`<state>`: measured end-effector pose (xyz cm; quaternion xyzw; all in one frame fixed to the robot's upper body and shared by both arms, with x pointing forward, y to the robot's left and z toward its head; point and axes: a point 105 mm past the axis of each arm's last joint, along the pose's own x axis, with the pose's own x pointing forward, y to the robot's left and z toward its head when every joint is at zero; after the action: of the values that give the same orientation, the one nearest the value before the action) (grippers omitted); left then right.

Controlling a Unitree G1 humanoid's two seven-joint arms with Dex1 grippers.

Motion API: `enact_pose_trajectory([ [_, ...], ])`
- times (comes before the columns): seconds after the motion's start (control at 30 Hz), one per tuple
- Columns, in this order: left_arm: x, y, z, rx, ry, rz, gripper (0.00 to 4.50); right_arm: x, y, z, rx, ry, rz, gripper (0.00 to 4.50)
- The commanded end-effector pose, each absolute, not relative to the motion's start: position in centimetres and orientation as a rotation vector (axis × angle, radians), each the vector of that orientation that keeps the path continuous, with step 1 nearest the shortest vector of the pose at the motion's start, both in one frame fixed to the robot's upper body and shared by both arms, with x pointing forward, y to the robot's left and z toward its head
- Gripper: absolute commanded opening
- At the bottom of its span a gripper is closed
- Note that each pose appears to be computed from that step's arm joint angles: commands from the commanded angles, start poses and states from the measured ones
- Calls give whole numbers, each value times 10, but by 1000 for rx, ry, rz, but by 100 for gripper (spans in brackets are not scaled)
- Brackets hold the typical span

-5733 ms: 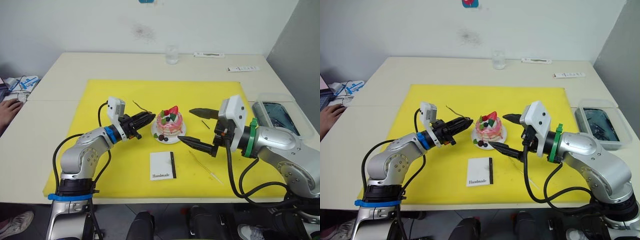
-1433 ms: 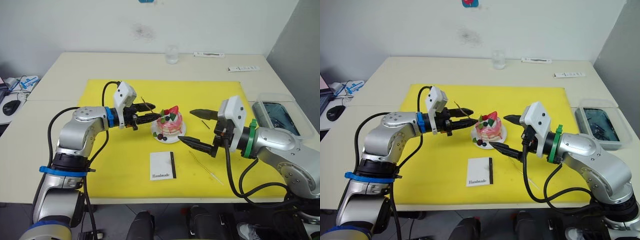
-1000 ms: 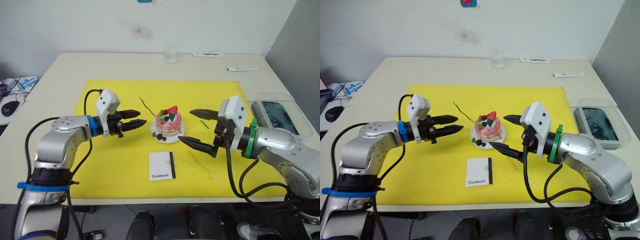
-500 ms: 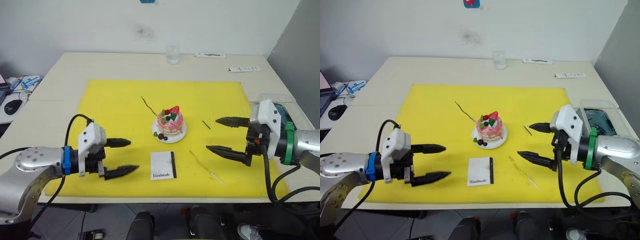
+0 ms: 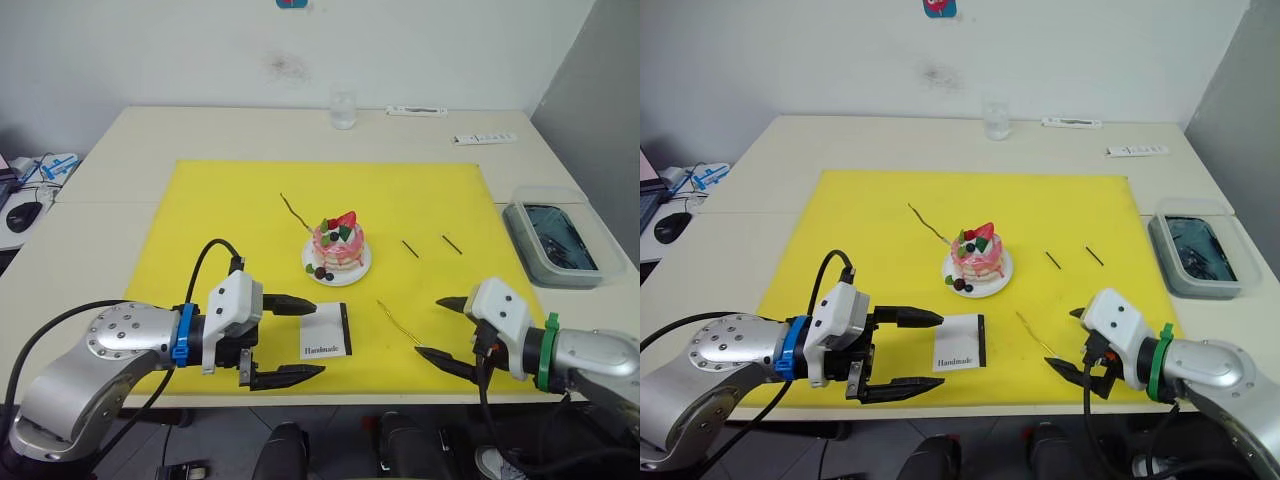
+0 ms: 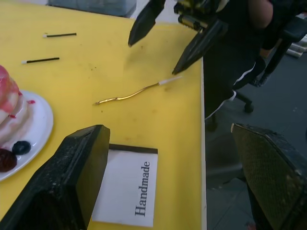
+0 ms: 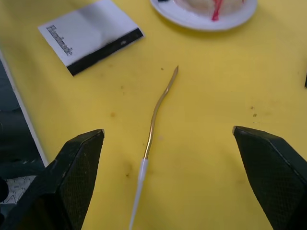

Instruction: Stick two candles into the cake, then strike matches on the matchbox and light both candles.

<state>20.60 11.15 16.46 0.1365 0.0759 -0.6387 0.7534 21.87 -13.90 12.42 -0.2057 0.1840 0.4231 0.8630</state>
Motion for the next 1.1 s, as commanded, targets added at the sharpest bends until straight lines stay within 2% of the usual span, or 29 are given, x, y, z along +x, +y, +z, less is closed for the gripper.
enact_pose_trajectory([
  [0.03, 201, 103, 172, 325, 103, -1441, 448, 221, -137, 119, -450, 344, 852, 450],
  [0.4, 204, 100, 172, 356, 76, -1430, 448, 218, -142, 91, -449, 387, 802, 450],
  [0.5, 205, 101, 172, 361, 73, -1423, 450, 219, -144, 89, -436, 393, 786, 391],
  [0.87, 205, 101, 169, 368, 77, -1418, 450, 215, -144, 93, -424, 393, 797, 3],
  [1.1, 205, 101, 167, 370, 80, -1419, 450, 214, -146, 117, -406, 335, 831, 3],
])
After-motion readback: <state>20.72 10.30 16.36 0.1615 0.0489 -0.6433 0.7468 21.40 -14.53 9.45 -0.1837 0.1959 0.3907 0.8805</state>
